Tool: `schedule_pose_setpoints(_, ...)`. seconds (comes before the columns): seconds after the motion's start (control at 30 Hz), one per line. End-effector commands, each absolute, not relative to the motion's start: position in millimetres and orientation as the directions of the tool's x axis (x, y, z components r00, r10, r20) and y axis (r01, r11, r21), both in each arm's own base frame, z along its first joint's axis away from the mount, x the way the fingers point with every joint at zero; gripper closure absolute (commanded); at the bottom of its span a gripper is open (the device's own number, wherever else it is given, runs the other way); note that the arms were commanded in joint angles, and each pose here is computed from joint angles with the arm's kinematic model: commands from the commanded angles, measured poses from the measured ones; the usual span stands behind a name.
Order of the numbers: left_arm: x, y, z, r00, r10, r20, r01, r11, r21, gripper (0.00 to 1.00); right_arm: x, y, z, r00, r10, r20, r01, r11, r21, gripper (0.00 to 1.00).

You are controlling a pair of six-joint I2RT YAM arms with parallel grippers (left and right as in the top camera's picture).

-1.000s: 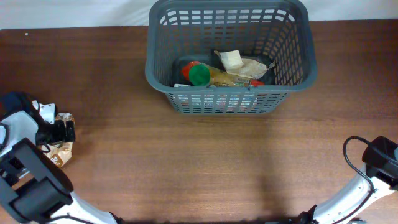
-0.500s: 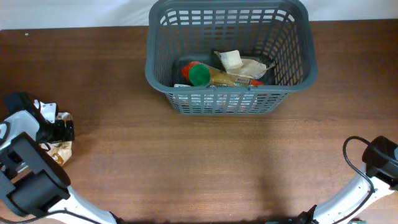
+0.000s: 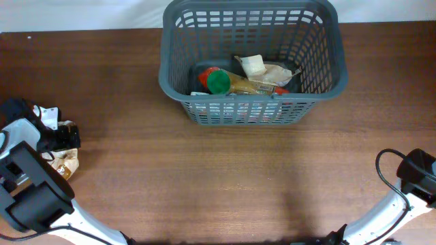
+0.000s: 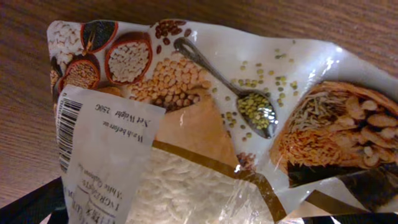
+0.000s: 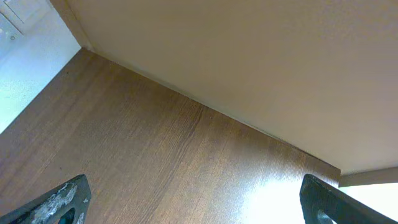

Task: Pack container
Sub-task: 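Lower the left gripper onto the second mushroom bag and grasp it, then lift the second bag and drop it into the basket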

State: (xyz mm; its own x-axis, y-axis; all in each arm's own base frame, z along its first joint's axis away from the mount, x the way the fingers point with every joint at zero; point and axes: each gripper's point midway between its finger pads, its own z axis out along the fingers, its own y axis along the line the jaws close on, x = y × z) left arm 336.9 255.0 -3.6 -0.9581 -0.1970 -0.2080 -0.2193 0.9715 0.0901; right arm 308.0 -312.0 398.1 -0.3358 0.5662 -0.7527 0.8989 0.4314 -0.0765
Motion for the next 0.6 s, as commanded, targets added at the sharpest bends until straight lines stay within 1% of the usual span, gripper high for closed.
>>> schedule_pose_setpoints(0.0, 299.4, 229.2, -71.1, -0.977, -0.212, -0.017, -0.213, 0.977, 0.030, 0.03, 307.8, -312.4, 398.6, -0.329, 0.568, -0.755, 0.902, 0.427, -0.072, 0.01)
schedule_pose_setpoints(0.03, 301.5, 226.4, -71.1, -0.976, -0.215, -0.026, -0.215, 0.976, 0.012, 0.06, 308.0, -312.3, 398.6, -0.329, 0.568, -0.755, 0.901, 0.427, -0.072, 0.01)
schedule_pose_setpoints(0.1, 304.5, 221.8, -71.0, -0.976, -0.214, -0.038, -0.214, 0.977, -0.018, 0.28, 307.8, -312.4, 398.7, -0.329, 0.568, -0.755, 0.902, 0.426, -0.072, 0.01)
schedule_pose_setpoints(0.17, 304.3, 221.1, -71.0, -0.976, -0.214, -0.037, -0.214, 0.977, -0.021, 0.77, 307.9, -312.4, 398.6, -0.329, 0.568, -0.755, 0.902, 0.427, -0.072, 0.01)
schedule_pose_setpoints(0.2, 303.8, 220.7, -71.0, -0.976, -0.215, -0.034, -0.214, 0.977, -0.022, 0.98, 307.8, -312.4, 398.6, -0.329, 0.568, -0.755, 0.902, 0.427, -0.072, 0.01)
schedule_pose_setpoints(0.57, 307.2, 200.0, -64.9, -0.978, -0.208, -0.021, -0.204, 0.971, -0.122, 0.98, 307.9, -312.3, 398.7, -0.329, 0.568, -0.755, 0.901, 0.427, -0.072, 0.01)
